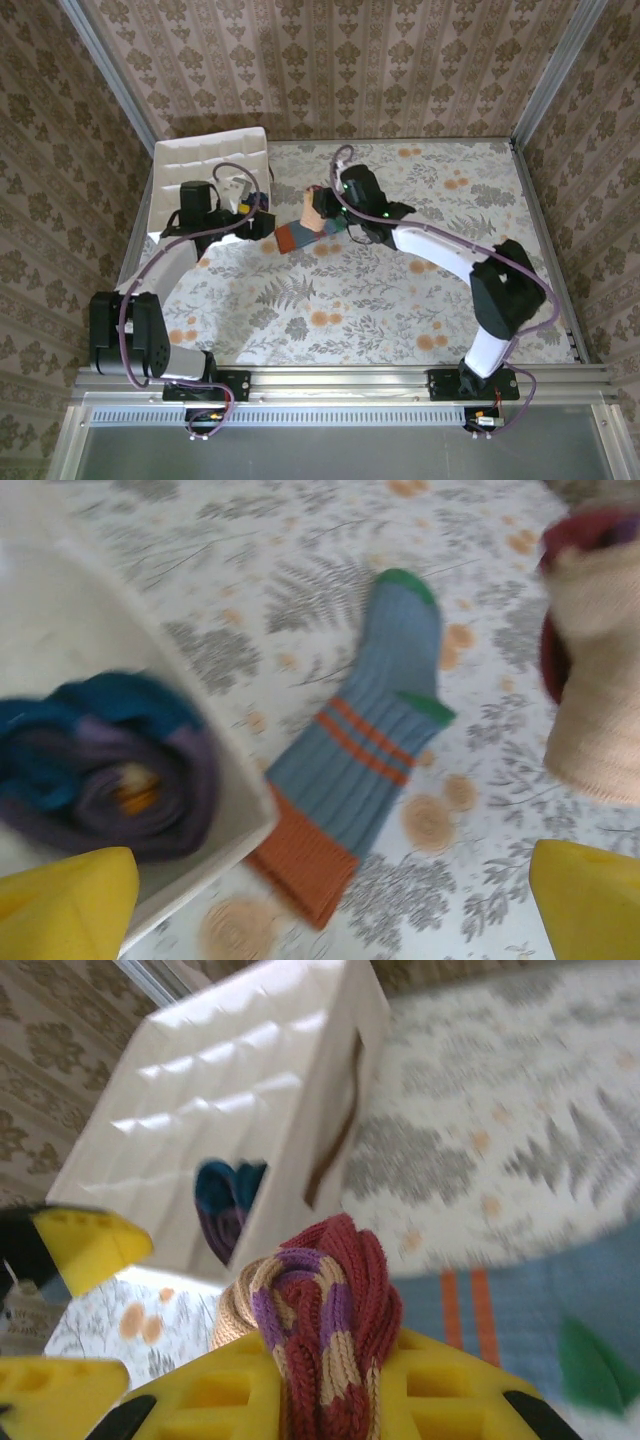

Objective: Roll the socks

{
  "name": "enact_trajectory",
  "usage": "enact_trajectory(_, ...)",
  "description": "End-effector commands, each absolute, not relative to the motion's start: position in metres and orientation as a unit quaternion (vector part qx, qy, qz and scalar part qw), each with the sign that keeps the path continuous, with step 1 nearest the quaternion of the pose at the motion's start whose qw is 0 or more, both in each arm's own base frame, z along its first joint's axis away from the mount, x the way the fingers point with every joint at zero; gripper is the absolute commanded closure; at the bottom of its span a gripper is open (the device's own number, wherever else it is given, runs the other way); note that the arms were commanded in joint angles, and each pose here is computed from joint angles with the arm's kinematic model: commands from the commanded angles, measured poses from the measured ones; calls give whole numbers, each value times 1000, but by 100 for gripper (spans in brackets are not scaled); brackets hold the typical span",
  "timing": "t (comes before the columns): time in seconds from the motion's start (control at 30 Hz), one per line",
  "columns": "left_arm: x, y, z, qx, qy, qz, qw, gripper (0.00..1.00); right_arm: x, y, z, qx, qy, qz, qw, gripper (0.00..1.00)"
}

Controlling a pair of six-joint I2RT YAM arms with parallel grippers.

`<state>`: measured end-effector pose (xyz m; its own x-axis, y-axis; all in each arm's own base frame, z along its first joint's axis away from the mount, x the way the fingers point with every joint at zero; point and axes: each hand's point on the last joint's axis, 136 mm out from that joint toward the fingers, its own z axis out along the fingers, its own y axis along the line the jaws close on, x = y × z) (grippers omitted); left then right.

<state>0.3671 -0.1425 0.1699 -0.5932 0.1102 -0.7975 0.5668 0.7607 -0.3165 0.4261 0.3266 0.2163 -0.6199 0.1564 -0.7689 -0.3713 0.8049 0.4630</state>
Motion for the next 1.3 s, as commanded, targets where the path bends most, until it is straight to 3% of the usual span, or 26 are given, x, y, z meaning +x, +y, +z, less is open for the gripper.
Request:
enact_trajectory(0.0, 372, -110, 182, 127, 864, -212, 439, 0, 442, 366, 234, -150, 814, 307, 470, 98)
enact_trajectory(0.2, 359, -56, 191, 49, 862, -171, 474, 0, 454, 440, 257, -231, 756, 334, 513, 96)
enact_trajectory(0.27, 352, -36, 190, 14, 866, -164, 473, 7, 454, 462, 258, -251, 742, 337, 523, 96)
enact_trajectory(0.4, 338, 6, 180, -94, 888, -143, 427, 18, 454, 500, 252, -282, 722, 341, 533, 96)
enact_trajectory(0.6, 334, 32, 156, -179, 907, -138, 357, 25, 452, 539, 237, -327, 705, 316, 544, 95)
enact_trajectory(0.87, 363, 40, 146, -230, 888, -198, 346, 49, 456, 552, 205, -363, 713, 266, 538, 95)
enact_trajectory(1.0, 372, 42, 131, -247, 889, -211, 324, 54, 453, 549, 190, -378, 721, 250, 524, 95)
enact_trajectory(1.13, 370, 44, 119, -259, 893, -206, 305, 59, 445, 549, 189, -384, 720, 258, 518, 95)
enact_trajectory(1.27, 357, 48, 111, -272, 898, -184, 293, 72, 435, 555, 197, -393, 712, 267, 517, 95)
